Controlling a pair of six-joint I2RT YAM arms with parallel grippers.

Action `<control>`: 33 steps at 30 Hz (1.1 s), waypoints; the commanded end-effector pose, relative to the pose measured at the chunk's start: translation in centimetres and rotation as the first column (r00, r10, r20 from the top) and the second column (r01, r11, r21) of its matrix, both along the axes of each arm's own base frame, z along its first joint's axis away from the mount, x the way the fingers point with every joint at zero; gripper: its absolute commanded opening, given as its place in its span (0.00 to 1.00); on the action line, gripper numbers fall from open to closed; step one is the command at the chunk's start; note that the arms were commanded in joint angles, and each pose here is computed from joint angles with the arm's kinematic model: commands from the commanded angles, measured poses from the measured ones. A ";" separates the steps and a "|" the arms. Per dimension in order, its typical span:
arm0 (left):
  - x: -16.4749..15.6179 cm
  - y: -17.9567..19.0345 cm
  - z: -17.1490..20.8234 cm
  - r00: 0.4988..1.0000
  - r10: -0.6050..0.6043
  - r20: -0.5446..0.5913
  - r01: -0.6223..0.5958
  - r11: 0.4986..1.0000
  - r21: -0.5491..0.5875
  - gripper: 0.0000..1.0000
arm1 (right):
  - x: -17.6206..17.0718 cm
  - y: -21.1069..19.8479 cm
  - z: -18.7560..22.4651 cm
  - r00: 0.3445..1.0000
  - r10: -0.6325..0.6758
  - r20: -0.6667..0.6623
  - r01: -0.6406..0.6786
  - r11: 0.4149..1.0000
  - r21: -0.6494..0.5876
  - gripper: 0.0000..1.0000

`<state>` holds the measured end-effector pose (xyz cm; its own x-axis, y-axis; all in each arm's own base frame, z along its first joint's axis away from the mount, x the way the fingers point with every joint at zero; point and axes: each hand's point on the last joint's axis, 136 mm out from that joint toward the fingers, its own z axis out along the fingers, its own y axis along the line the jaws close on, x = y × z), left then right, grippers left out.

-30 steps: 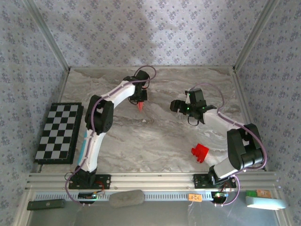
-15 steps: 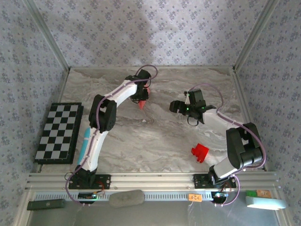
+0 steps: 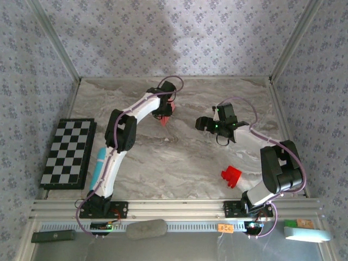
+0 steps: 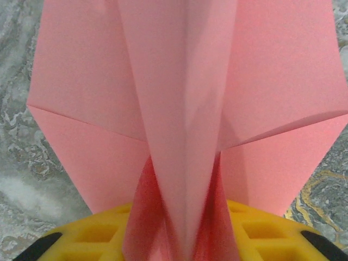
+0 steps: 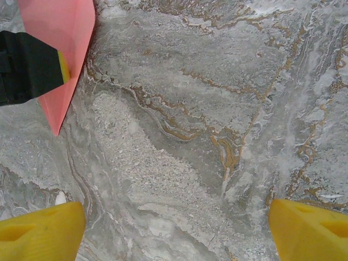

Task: Fold a paper plane with a square sheet of paper (pick it up from the middle)
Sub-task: Move the paper plane to the top-center of the table.

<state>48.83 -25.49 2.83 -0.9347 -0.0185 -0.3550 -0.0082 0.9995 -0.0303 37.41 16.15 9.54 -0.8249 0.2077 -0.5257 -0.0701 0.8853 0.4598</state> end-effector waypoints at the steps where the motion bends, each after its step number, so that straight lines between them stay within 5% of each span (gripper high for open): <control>1: -0.6 0.3 -2.5 0.999 0.010 -0.050 -0.008 0.999 0.039 0.39 | 0.1 -0.1 -0.3 1.000 -0.006 -0.010 0.006 1.000 0.013 0.89; 14: 0.2 0.0 -2.6 0.999 0.018 -0.043 -0.017 0.999 0.045 0.44 | 0.5 0.2 0.1 1.000 -0.004 -0.006 0.004 1.000 0.021 0.90; 33: 0.8 -0.6 12.1 0.974 0.090 0.207 -0.062 0.988 -0.140 0.54 | 1.3 -1.1 2.1 0.997 -0.063 0.051 0.063 0.998 -0.001 0.90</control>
